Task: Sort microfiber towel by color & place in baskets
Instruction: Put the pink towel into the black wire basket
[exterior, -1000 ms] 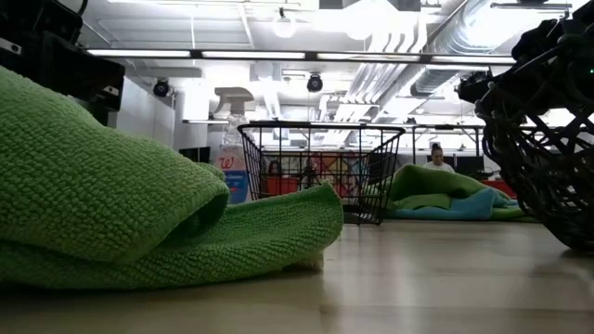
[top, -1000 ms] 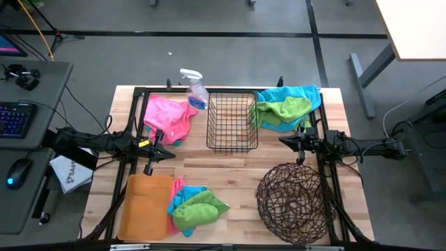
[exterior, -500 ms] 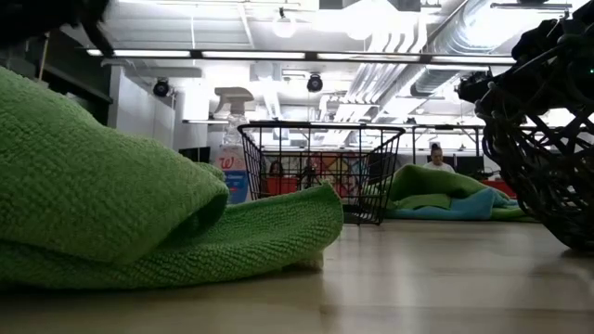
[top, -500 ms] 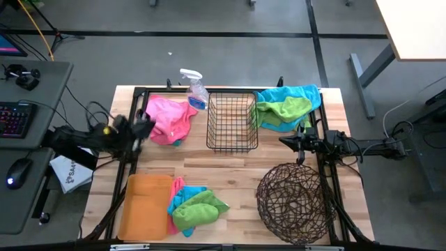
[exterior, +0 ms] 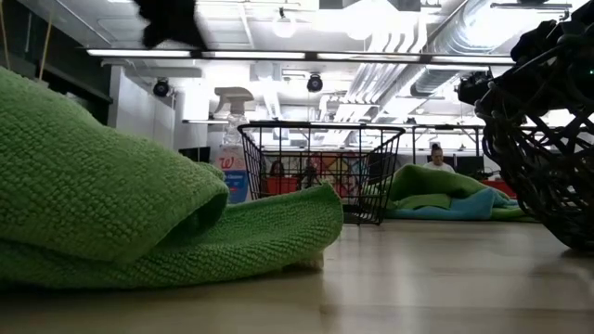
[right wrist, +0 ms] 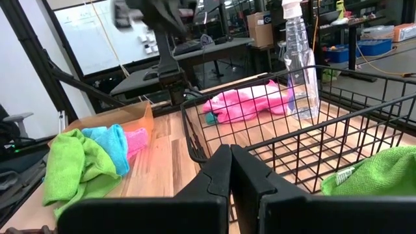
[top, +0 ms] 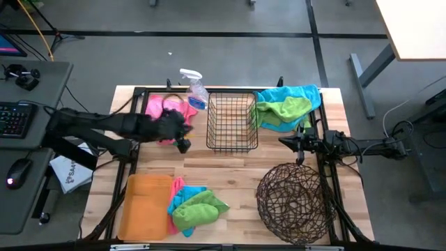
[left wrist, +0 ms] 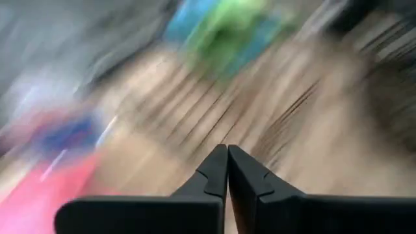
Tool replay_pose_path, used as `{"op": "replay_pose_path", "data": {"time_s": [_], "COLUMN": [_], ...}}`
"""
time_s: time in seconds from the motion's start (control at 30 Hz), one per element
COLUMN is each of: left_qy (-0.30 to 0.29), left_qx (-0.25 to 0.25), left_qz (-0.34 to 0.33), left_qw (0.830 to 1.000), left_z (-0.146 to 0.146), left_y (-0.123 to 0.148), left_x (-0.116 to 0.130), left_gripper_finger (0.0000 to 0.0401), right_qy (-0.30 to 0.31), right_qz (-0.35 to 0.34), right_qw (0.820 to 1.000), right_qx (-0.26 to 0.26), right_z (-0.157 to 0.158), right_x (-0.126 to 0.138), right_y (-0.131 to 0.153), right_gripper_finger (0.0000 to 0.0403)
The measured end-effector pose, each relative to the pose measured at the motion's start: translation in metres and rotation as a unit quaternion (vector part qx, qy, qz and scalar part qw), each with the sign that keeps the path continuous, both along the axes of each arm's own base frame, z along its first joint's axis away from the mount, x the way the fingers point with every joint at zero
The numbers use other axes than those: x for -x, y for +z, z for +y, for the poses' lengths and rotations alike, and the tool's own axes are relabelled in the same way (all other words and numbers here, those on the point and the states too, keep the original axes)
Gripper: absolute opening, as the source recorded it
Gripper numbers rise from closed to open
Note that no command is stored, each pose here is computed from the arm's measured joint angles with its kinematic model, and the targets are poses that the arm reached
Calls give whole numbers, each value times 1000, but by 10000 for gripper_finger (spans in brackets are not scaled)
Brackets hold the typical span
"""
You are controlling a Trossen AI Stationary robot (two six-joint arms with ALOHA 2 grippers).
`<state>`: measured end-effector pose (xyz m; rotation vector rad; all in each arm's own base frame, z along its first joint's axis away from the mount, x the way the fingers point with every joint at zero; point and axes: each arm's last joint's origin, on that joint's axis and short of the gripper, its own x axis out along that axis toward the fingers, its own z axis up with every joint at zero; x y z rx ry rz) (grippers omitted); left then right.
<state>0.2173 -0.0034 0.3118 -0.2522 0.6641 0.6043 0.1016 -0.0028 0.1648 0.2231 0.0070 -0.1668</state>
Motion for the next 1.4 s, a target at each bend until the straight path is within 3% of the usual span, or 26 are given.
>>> {"op": "replay_pose_path", "data": {"time_s": [0.07, 0.17, 0.3, 0.6, 0.83, 1.07, 1.4], "left_qy": [65, 149, 184, 202, 208, 210, 225], "left_qx": [-6, 5, 117, 145, 210, 241, 233], "left_qz": [89, 165, 210, 280, 288, 293, 335], "left_qw": [994, 975, 953, 927, 911, 901, 885], "left_z": [6, 23, 53, 116, 141, 144, 149], "left_y": [-6, -20, -41, -66, -87, -101, -121], "left_x": [5, 15, 24, 37, 33, 23, 16], "left_gripper_finger": [1, 8, 36, 150, 216, 227, 227], "right_qy": [0, 0, 0, 0, 0, 0, 0], "right_qz": [0, 0, 0, 0, 0, 0, 0], "right_qw": [1000, 1000, 1000, 1000, 1000, 1000, 1000], "right_qx": [0, 0, 0, 0, 0, 0, 0], "right_z": [0, 0, 0, 0, 0, 0, 0], "right_x": [0, 0, 0, 0, 0, 0, 0], "right_y": [0, 0, 0, 0, 0, 0, 0], "right_gripper_finger": [0, 0, 0, 0, 0, 0, 0]}}
